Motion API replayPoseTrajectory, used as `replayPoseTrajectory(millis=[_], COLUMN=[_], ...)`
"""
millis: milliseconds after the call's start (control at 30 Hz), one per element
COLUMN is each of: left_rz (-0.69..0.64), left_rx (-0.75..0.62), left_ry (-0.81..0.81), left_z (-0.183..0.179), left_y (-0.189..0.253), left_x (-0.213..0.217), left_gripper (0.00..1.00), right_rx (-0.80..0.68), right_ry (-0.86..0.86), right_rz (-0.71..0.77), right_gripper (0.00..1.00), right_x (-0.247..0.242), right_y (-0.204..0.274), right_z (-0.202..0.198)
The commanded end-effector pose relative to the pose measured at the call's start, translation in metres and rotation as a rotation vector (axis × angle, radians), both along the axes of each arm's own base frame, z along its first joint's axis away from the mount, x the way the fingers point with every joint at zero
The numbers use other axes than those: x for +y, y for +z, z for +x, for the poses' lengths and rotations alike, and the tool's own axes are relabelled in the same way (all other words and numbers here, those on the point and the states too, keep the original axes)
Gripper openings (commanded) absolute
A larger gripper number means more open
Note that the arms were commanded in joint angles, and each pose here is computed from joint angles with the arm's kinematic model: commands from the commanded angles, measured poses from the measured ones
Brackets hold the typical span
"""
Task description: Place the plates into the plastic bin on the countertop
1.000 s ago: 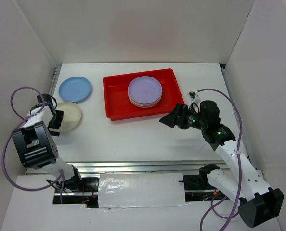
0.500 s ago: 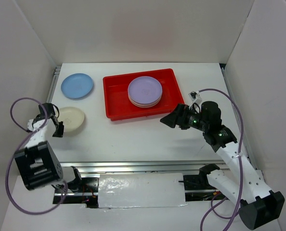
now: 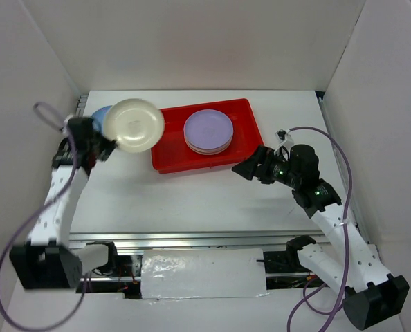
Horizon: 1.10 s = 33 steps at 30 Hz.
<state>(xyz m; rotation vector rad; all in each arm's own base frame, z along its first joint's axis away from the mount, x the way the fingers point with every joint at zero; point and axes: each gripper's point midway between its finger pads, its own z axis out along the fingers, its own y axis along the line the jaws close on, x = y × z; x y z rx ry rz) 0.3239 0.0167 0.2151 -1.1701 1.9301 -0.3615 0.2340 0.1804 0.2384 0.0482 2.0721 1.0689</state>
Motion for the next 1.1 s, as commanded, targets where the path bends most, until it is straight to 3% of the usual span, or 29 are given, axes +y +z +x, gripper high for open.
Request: replayPoseTrajectory(millis=[0, 33, 67, 100, 133, 167, 233, 467, 500, 533, 567, 600, 667, 767, 800, 833, 900, 933, 1067], left_rz=[0.06, 0.066, 0.097, 0.106, 0.104, 0.131, 0.156, 0.17, 0.171, 0.175, 0.177, 0.183, 0.196, 0.217, 0.218, 0.196, 0.146, 0.091, 0.014], left_rx=[-0.105, -0.004, -0.05, -0.027, 0.087, 0.048, 0.089, 0.204, 0.211, 0.223, 0.225, 0.215, 0.178, 0.114, 0.005, 0.071, 0.043, 0.116, 0.198], left_ry=[-0.425, -0.477, -0.551, -0.587, -0.615, -0.619, -0.622, -0.65, -0.643, -0.628, -0.622, -0.615, -0.608, -0.531, -0.466, -0.401, -0.227, -0.124, 0.093], left_z=[0.074, 0.093, 0.11, 0.119, 0.128, 0.143, 0.161, 0.176, 0.176, 0.175, 0.174, 0.173, 0.174, 0.164, 0.161, 0.149, 0.144, 0.132, 0.116], left_y=[0.043, 0.012, 0.039, 0.035, 0.0, 0.018, 0.004, -0.038, -0.041, -0.043, -0.042, -0.035, -0.02, 0.012, 0.051, 0.021, 0.023, -0.01, -0.06], left_x=[-0.102, -0.12, -0.15, -0.165, -0.177, -0.19, -0.204, -0.231, -0.23, -0.227, -0.225, -0.222, -0.215, -0.179, -0.159, -0.139, -0.075, -0.036, 0.04], left_gripper=[0.0, 0.0, 0.0, 0.0, 0.0, 0.0, 0.0, 0.0, 0.04, 0.38, 0.6, 0.98, 0.99, 0.99, 0.99, 0.99, 0.99, 0.99, 0.99], right_rx=[-0.052, -0.045, -0.031, -0.035, -0.034, -0.025, -0.031, -0.026, -0.023, -0.03, -0.031, -0.031, -0.038, -0.042, -0.045, -0.043, -0.044, -0.042, -0.025], right_ry=[-0.099, -0.12, -0.136, -0.141, -0.138, -0.14, -0.151, -0.171, -0.168, -0.17, -0.167, -0.166, -0.159, -0.159, -0.158, -0.156, -0.15, -0.135, -0.085], right_rz=[0.0, -0.01, -0.019, -0.021, -0.023, -0.029, -0.039, -0.059, -0.06, -0.058, -0.058, -0.056, -0.05, -0.052, -0.051, -0.047, -0.041, -0.03, -0.008], right_gripper=[1.0, 1.0, 1.0, 1.0, 1.0, 1.0, 1.0, 1.0, 1.0, 1.0, 1.0, 1.0, 1.0, 1.0, 1.0, 1.0, 1.0, 1.0, 1.0], right_x=[-0.013, -0.018, -0.022, -0.024, -0.025, -0.027, -0.031, -0.043, -0.043, -0.045, -0.045, -0.045, -0.045, -0.045, -0.045, -0.045, -0.044, -0.041, -0.033], right_y=[0.025, 0.024, 0.021, 0.024, 0.025, 0.023, 0.025, 0.023, 0.022, 0.024, 0.025, 0.025, 0.029, 0.03, 0.03, 0.029, 0.026, 0.022, 0.011], right_z=[0.015, 0.018, 0.019, 0.021, 0.02, 0.019, 0.018, 0.015, 0.015, 0.015, 0.015, 0.015, 0.015, 0.016, 0.015, 0.015, 0.016, 0.017, 0.017])
